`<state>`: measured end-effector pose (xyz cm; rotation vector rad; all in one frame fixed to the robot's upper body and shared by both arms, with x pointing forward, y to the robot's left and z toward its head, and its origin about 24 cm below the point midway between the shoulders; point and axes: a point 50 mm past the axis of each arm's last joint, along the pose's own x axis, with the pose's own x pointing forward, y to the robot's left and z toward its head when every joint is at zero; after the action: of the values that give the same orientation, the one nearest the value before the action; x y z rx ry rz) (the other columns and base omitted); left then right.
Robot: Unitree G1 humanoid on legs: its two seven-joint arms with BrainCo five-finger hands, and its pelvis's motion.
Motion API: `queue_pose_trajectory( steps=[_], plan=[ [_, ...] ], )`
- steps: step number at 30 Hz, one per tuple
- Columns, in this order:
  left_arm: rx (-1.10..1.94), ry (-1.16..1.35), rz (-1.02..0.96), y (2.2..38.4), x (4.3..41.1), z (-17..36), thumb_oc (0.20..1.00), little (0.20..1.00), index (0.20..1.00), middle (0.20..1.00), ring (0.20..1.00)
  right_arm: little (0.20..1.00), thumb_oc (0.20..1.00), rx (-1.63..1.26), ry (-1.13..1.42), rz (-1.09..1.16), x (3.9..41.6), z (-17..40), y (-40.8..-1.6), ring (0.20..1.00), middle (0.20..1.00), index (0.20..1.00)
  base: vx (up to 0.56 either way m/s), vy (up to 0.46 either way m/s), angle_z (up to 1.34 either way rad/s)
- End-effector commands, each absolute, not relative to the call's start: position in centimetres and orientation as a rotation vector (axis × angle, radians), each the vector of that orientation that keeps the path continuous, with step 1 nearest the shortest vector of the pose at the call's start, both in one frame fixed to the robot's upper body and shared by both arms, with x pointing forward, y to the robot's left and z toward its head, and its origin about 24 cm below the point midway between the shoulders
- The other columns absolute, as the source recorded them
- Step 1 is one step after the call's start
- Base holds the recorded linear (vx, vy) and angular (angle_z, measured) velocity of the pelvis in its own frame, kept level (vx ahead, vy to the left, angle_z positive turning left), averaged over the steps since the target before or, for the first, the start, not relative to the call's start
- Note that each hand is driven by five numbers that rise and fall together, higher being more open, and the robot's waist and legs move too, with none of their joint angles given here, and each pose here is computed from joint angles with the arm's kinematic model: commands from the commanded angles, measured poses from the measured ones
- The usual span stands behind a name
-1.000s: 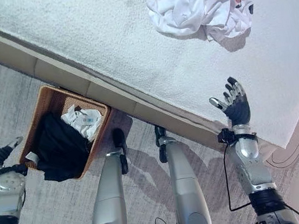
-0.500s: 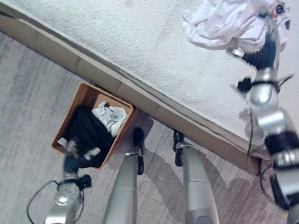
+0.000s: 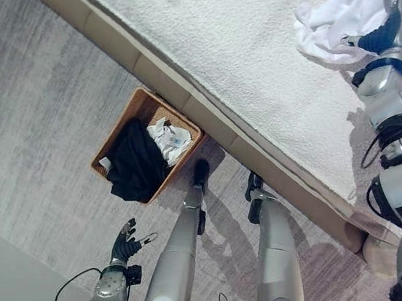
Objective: Pick up clothes into the bucket
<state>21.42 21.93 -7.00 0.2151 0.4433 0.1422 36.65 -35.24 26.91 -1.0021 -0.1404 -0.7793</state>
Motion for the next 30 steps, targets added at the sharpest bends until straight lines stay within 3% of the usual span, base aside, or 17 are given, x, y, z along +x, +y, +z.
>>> queue_pose_trajectory(
  steps=[1, 3, 4, 13, 30],
  plan=[
    [0.159, 0.471, 0.114, 21.7, 20.1, -7.4, 1.0, 1.0, 1.0, 1.0, 1.0, 1.0, 1.0, -1.036, -0.049, -0.787, 34.5, 28.8, -38.6, 1.0, 1.0, 1.0, 0.01, -0.068, 0.13],
    [0.159, 0.482, 0.098, 21.3, 20.2, -7.6, 1.0, 1.0, 1.0, 1.0, 1.0, 1.0, 1.0, -1.035, -0.015, -0.738, 34.7, 28.1, -38.6, 1.0, 1.0, 1.0, 0.01, -0.046, 0.04],
    [0.155, 0.481, 0.091, 21.2, 20.3, -7.5, 1.0, 1.0, 1.0, 1.0, 1.0, 0.203, 0.203, -1.04, -0.01, -0.723, 34.8, 28.1, -38.5, 0.203, 0.203, 0.203, 0.0, -0.041, 0.0],
    [0.16, 0.438, 0.067, 20.9, 21.7, -6.7, 1.0, 1.0, 1.0, 1.0, 1.0, 0.2, 0.2, -1.047, -0.155, -0.65, 35.4, 30.3, -36.4, 0.2, 0.2, 0.2, -0.04, 0.005, -0.03],
    [0.217, 0.421, 0.126, 24.4, 21.5, -5.8, 1.0, 1.0, 1.0, 1.0, 1.0, 0.2, 0.2, -1.08, -0.539, -0.584, 32.9, 36.3, -32.9, 0.2, 0.2, 0.2, 0.02, 0.016, -0.05]
  ],
)
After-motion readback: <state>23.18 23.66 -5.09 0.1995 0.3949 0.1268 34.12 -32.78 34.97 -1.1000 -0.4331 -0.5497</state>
